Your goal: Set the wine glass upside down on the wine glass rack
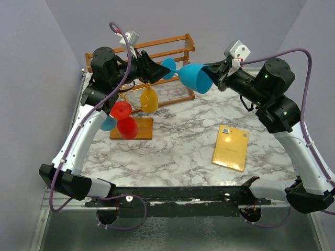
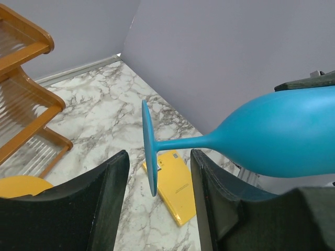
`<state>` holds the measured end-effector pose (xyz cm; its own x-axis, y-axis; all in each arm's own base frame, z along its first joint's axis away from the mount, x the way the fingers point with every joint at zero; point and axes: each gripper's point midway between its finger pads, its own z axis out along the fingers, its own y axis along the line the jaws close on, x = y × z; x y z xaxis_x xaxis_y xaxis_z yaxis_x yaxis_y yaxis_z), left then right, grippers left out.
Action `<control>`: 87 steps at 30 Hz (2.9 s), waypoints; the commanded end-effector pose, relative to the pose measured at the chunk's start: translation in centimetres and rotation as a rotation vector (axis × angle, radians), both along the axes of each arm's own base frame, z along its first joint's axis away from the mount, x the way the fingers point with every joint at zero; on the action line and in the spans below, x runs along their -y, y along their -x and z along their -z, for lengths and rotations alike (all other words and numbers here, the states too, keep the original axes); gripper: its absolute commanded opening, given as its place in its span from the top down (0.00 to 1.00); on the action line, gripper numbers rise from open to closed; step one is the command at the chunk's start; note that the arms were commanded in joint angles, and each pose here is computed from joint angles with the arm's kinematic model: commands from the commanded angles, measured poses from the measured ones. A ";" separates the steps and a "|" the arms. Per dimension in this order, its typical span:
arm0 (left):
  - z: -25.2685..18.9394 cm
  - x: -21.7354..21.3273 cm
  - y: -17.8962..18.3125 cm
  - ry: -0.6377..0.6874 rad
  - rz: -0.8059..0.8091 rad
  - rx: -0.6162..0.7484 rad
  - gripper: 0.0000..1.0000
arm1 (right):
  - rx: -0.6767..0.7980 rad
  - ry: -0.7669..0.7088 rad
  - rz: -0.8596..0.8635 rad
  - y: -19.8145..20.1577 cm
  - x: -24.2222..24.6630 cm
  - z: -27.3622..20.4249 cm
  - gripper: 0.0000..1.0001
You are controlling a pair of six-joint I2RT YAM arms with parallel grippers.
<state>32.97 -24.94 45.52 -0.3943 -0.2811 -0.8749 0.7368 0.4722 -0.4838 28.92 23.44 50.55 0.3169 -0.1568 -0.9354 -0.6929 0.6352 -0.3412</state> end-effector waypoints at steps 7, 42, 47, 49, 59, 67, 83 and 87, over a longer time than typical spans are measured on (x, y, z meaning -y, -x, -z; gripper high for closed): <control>0.0 0.8 0.5 -0.006 0.032 0.007 0.77 | 0.003 -0.010 -0.037 0.6 -0.5 -0.7 0.99; -4.9 -7.3 0.9 -0.349 -0.313 0.434 1.00 | 0.109 0.278 -0.073 4.2 3.1 5.2 0.00; -4.3 -8.0 2.4 -0.497 -0.261 0.544 1.00 | 0.110 0.327 -0.114 5.5 3.8 7.7 0.00; -3.9 -7.9 3.2 -0.547 -0.211 0.581 1.00 | 0.100 0.333 -0.122 5.6 4.0 8.6 0.00; -1.7 -7.2 3.8 -0.695 -0.091 0.651 1.00 | -0.095 0.207 -0.002 1.5 5.6 13.6 0.00; -0.2 -6.5 2.5 -0.812 -0.095 0.684 1.00 | -0.216 0.066 0.187 -2.8 8.7 15.3 0.00; 3.7 -5.7 1.7 -1.141 -0.058 0.762 1.00 | -0.242 0.159 0.175 -4.4 8.4 21.3 0.00; 5.6 -5.2 1.5 -1.230 -0.014 0.774 1.00 | -0.248 0.161 0.156 -4.1 8.2 21.7 0.00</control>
<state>30.73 -20.33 41.99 0.2853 0.6912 -0.6640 0.6371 0.3808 0.6702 33.14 15.05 27.25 -0.0309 -0.3481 -0.9369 -0.6673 0.7051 -0.2400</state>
